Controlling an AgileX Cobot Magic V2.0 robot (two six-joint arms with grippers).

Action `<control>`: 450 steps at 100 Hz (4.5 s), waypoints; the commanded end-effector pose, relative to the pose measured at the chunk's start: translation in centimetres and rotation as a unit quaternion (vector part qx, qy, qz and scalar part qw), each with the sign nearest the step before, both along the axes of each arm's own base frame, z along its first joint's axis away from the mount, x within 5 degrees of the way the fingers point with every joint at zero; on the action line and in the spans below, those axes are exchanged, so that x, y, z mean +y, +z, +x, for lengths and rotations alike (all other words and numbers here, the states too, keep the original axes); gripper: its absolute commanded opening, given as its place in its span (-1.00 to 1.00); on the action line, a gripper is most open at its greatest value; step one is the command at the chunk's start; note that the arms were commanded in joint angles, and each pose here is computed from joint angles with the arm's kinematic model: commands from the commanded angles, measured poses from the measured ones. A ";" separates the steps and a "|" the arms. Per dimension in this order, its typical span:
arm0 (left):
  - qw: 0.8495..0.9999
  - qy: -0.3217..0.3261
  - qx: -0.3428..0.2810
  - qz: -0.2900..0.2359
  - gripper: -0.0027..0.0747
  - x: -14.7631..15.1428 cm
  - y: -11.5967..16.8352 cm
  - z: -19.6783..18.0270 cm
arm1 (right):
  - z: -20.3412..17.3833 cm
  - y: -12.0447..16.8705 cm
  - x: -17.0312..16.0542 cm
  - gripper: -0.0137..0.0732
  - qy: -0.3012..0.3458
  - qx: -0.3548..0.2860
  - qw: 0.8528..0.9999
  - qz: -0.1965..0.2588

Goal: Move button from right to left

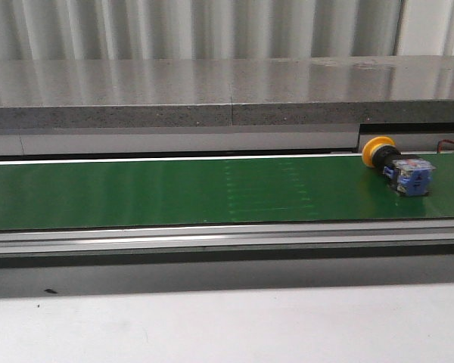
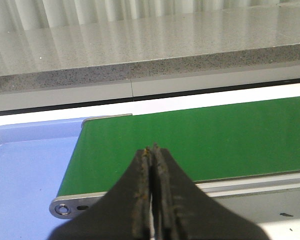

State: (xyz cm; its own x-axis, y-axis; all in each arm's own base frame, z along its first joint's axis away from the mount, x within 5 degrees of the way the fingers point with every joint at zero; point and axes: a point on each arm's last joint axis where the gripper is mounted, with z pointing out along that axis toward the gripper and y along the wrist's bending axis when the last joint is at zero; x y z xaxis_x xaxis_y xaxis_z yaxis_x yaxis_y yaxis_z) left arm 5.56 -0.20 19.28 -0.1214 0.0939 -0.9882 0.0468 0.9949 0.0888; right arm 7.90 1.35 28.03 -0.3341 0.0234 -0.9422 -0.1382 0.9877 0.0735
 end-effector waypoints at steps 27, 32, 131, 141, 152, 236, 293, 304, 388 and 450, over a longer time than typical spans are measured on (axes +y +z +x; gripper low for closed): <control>0.997 0.000 -0.073 -0.013 -0.98 0.0 0.3 0.0 | -1.4 0.2 -0.3 -0.84 -0.005 -0.081 0.997 -0.001; 0.996 0.000 -0.087 -0.013 -0.98 0.0 0.5 0.0 | -1.4 0.2 -0.3 -0.84 -0.004 -0.081 0.997 -0.001; 0.988 -0.007 0.155 -0.022 -0.22 -0.4 10.7 3.4 | -1.4 0.2 -0.3 -0.84 -0.004 -0.080 0.997 -0.001; 0.985 -0.008 0.170 -0.029 0.45 -0.5 11.1 4.7 | -1.4 0.2 -0.3 -0.84 -0.004 -0.080 0.997 -0.001; 0.986 -0.007 0.163 -0.030 0.73 -0.5 11.2 5.7 | -1.4 0.2 -0.3 -0.84 -0.004 -0.080 0.997 -0.001; 0.893 -0.161 0.388 -0.158 0.69 -10.3 14.1 17.1 | -1.4 0.2 -0.3 -0.84 -0.004 -0.080 0.997 -0.001; 0.829 -0.117 0.534 -0.120 0.69 -20.3 12.0 25.0 | -1.4 0.2 -0.3 -0.84 -0.004 -0.080 0.997 -0.001; 0.825 -0.105 0.544 -0.110 0.69 -21.2 11.5 25.9 | -1.4 0.2 -0.3 -0.84 -0.004 -0.081 0.997 -0.001; 0.805 -0.043 0.589 -0.067 -0.43 -22.1 6.4 28.5 | -1.4 0.2 -0.3 -0.84 -0.005 -0.083 0.997 -0.001; 0.834 -0.017 0.551 -0.021 -0.67 -15.0 12.0 30.9 | -1.4 0.2 -0.3 -0.84 -0.005 -0.083 0.997 -0.001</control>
